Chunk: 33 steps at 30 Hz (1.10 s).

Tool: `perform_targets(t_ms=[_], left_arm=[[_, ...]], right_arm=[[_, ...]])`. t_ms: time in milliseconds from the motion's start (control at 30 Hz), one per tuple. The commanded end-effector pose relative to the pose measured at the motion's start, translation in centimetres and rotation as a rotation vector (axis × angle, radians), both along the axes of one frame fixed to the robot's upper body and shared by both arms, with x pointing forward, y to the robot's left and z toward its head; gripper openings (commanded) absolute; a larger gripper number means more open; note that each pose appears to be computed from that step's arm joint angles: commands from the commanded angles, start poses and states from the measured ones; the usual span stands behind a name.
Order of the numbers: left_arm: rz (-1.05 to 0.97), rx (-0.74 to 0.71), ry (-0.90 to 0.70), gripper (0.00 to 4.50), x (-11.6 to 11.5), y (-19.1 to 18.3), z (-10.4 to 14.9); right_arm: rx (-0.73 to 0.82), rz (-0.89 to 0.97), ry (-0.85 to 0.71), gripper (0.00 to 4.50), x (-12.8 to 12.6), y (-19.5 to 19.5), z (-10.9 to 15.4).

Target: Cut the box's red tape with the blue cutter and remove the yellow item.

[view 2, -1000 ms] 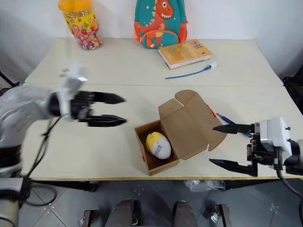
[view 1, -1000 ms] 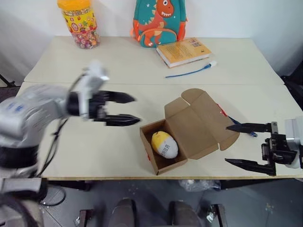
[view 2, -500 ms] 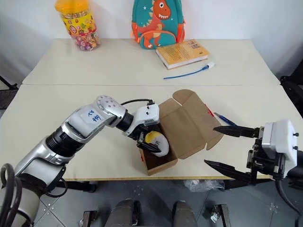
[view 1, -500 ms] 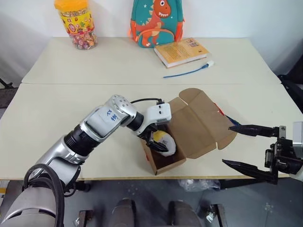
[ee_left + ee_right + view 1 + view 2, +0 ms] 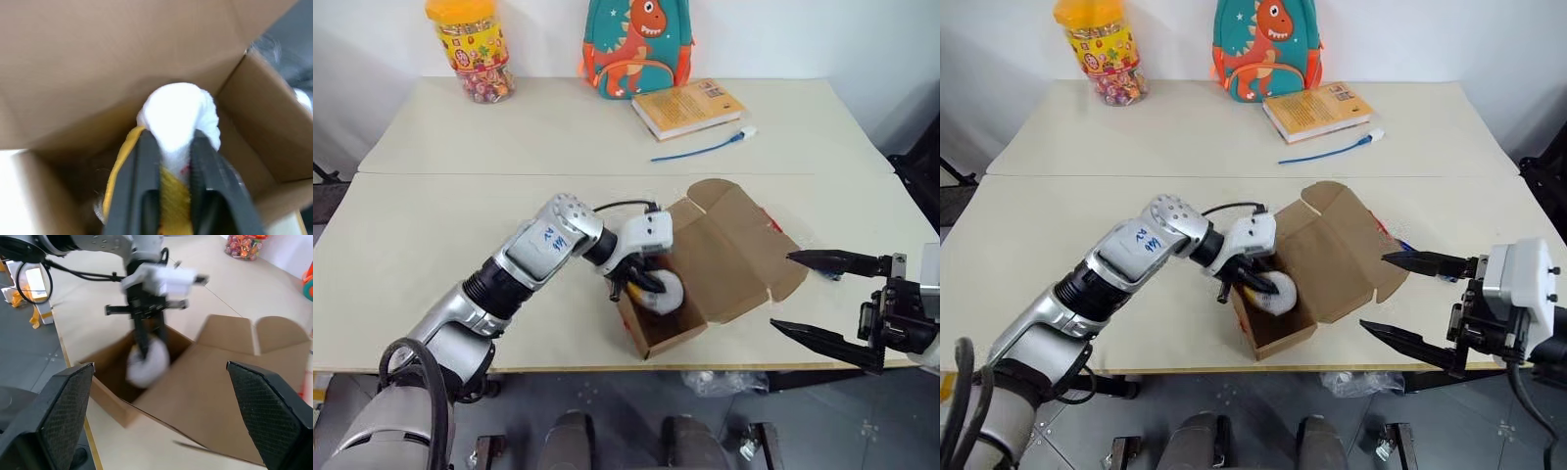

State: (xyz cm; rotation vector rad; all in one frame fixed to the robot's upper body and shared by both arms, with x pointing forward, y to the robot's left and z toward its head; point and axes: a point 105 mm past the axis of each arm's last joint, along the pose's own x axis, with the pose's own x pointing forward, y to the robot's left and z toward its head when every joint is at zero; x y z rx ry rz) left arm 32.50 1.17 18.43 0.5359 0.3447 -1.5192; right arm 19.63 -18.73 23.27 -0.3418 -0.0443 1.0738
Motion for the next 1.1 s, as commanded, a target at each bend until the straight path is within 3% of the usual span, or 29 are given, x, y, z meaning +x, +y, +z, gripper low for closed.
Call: perform_targets(t_ms=[33,100,233,367,467,567,633,733,967,1100], left_arm=[[0.071,-0.452,-0.066,0.03,2.1,2.8,7.5],[0.109,-0.568,-0.099,0.02,2.5,4.9,9.1],[0.273,-0.665,-0.078,0.02,2.6,10.9,9.3],[0.805,-0.692,-0.263,0.02,2.4,22.7,5.7],[1.020,-0.617,-0.311,0.02,1.0,27.1,1.7],[1.123,-0.607,-0.324,0.02,0.1,28.7,-0.2],[1.200,-0.634,-0.284,0.74,-0.6,29.5,-1.6],[1.217,-0.559,-0.223,1.55,-1.4,29.4,-3.2],[1.086,-0.443,-0.230,3.70,-4.0,29.6,-1.9],[1.037,-0.439,-0.283,3.70,-5.5,31.0,0.4]], right_arm=[[0.080,0.060,-0.033,4.50,0.5,1.2,0.3],[0.111,0.086,-0.039,4.50,0.7,1.7,0.5],[0.177,0.135,-0.055,4.50,1.5,3.0,0.7],[0.253,0.191,-0.110,4.50,3.0,5.2,0.5],[0.241,0.221,-0.136,4.50,3.7,6.5,-0.2],[0.247,0.229,-0.137,4.50,4.4,7.3,-0.7],[0.261,0.243,-0.136,4.50,4.8,7.9,-0.8],[0.252,0.256,-0.140,4.50,5.1,8.0,-0.9],[0.195,0.242,-0.131,4.50,5.3,6.6,-0.8],[0.171,0.231,-0.137,4.50,5.7,5.7,-0.7]])
